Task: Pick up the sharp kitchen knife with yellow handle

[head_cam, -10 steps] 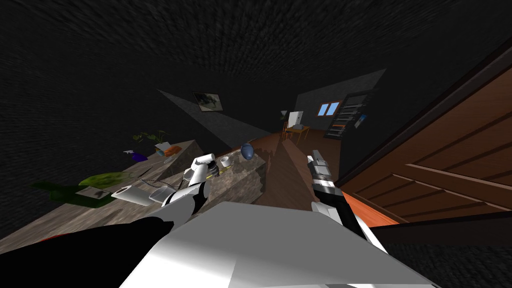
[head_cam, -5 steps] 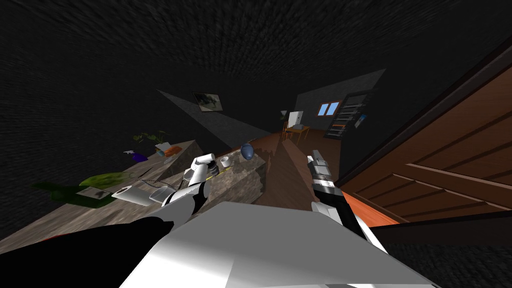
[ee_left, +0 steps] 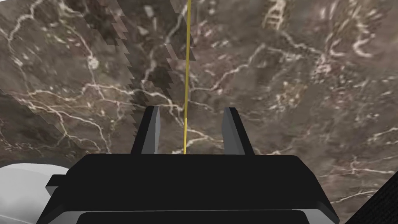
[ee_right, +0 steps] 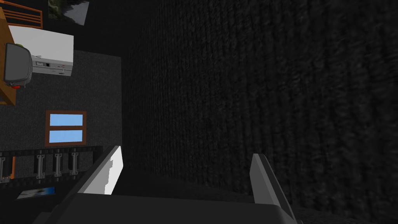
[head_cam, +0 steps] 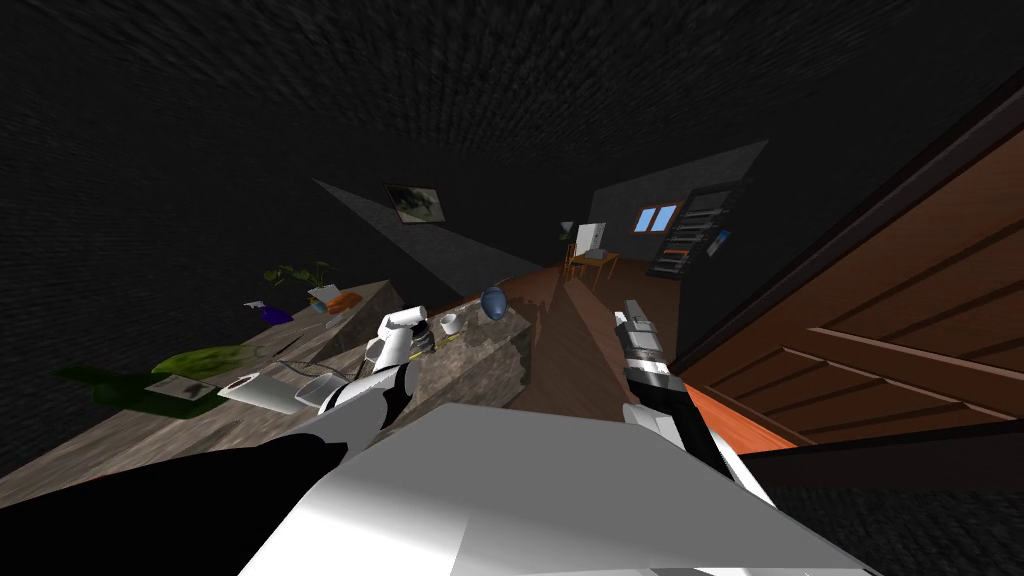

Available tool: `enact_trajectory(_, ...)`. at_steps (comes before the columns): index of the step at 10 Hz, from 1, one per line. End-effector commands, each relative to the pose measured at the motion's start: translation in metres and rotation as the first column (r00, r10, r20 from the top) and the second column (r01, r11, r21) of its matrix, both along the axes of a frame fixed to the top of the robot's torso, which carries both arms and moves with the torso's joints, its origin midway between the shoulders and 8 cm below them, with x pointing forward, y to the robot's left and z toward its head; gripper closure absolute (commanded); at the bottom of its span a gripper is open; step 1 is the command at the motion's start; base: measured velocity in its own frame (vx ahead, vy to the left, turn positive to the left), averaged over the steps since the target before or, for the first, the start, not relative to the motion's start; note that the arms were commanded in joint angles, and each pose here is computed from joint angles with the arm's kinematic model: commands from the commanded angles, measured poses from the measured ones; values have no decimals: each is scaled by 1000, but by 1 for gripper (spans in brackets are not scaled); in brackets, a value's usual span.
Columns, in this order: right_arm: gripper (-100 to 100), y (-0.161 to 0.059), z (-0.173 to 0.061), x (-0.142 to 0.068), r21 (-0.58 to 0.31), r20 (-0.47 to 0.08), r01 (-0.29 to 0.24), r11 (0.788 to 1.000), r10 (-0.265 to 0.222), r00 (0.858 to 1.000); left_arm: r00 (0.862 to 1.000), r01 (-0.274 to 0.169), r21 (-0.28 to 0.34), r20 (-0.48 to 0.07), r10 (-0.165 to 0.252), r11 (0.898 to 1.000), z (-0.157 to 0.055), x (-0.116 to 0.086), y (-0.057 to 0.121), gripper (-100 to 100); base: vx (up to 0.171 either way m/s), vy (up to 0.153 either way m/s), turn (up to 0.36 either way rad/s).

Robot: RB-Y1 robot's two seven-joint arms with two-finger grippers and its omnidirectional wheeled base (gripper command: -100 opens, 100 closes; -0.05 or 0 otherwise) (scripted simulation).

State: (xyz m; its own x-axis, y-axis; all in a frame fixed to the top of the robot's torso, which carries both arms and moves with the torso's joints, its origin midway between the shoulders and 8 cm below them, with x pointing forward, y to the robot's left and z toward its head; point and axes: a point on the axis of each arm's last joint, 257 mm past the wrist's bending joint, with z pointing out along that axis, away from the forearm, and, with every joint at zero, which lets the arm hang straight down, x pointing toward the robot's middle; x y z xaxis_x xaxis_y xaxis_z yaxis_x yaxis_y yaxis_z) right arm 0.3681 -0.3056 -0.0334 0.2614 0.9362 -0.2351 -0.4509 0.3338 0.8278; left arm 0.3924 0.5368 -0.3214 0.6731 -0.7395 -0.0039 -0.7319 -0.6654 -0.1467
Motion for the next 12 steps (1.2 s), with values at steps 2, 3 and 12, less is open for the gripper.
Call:
enact_trajectory(2, 0, 0, 0, 0, 0, 0, 0, 1000, 0, 1000, 1000, -3, -1, -6, 3, 1000, -1, -2, 0, 0, 11, -14, 6)
enact_trajectory(3, 0, 0, 0, 0, 0, 0, 0, 1000, 0, 1000, 1000, 0, 0, -6, 0, 1000, -10, -2, -2, -100, 5, 0, 11)
enact_trajectory(12, 0, 0, 0, 0, 0, 0, 0, 1000, 0, 1000, 1000, 5, 4, -4, -5, 1000, -21, -2, -4, 100, 0, 0, 0)
